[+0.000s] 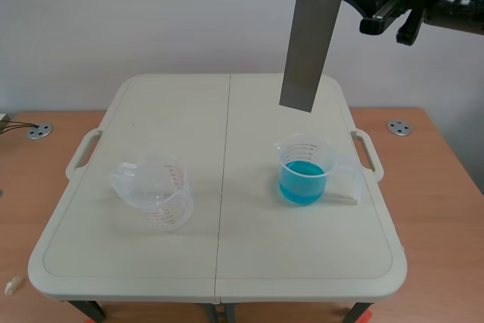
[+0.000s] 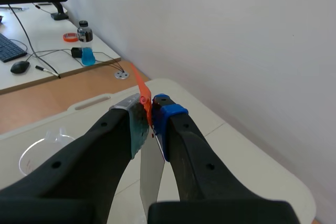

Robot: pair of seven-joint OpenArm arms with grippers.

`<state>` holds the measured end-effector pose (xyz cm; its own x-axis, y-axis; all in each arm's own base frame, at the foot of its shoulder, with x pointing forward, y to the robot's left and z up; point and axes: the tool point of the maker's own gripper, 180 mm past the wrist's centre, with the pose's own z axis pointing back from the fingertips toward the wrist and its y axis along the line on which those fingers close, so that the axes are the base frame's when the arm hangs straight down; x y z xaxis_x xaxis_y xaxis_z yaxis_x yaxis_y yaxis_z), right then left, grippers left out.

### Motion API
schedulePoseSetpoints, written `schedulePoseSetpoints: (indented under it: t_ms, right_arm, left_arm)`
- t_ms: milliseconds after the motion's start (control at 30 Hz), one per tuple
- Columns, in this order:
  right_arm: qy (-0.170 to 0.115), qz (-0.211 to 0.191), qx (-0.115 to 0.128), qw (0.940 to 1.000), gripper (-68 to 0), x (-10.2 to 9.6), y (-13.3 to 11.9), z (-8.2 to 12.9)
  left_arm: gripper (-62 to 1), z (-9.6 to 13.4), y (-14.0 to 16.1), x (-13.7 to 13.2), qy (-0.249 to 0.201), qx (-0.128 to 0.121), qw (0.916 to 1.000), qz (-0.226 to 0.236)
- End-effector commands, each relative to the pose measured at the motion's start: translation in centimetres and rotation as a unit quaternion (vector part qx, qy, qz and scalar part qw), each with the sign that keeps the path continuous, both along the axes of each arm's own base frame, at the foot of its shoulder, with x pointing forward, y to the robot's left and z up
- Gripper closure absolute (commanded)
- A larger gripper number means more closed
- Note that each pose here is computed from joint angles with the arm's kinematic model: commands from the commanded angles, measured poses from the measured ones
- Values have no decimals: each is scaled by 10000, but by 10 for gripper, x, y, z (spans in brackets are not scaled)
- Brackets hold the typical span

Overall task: Hold the metal plate by the orange handle, dip it into the blue solution, take it out and point at it, then put the plate back in the beaker on the left.
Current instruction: 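Raise the plate and point at it, then put the plate into the left beaker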

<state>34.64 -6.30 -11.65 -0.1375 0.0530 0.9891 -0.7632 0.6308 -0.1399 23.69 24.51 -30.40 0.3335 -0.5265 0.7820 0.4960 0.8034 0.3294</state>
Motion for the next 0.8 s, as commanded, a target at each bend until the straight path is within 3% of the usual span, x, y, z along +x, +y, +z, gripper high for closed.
schedulePoseSetpoints:
  t_ms: [0, 200, 367, 533, 767]
  right_arm:
    - [-267, 76, 163, 9995, -13, 0, 3, 21]
    - [-330, 194, 264, 9989, -13, 2, 17, 29]
    - [-342, 435, 288, 9981, -13, 1, 38, 34]
    - [-383, 696, 333, 9963, -13, -3, 62, 40]
    - [-434, 1083, 297, 9927, -13, -11, 99, 44]
  left_arm:
    - [-18, -2, 1, -11, 0, -113, 9999, 74]
    - [-18, -24, 23, -67, 622, 6, 9975, 329]
    - [-18, -45, 37, -108, 1111, 266, 9924, 452]
    - [-18, -59, 47, -135, 1345, 400, 9878, 670]
    - [-18, -77, 41, -166, 1745, 462, 9822, 519]
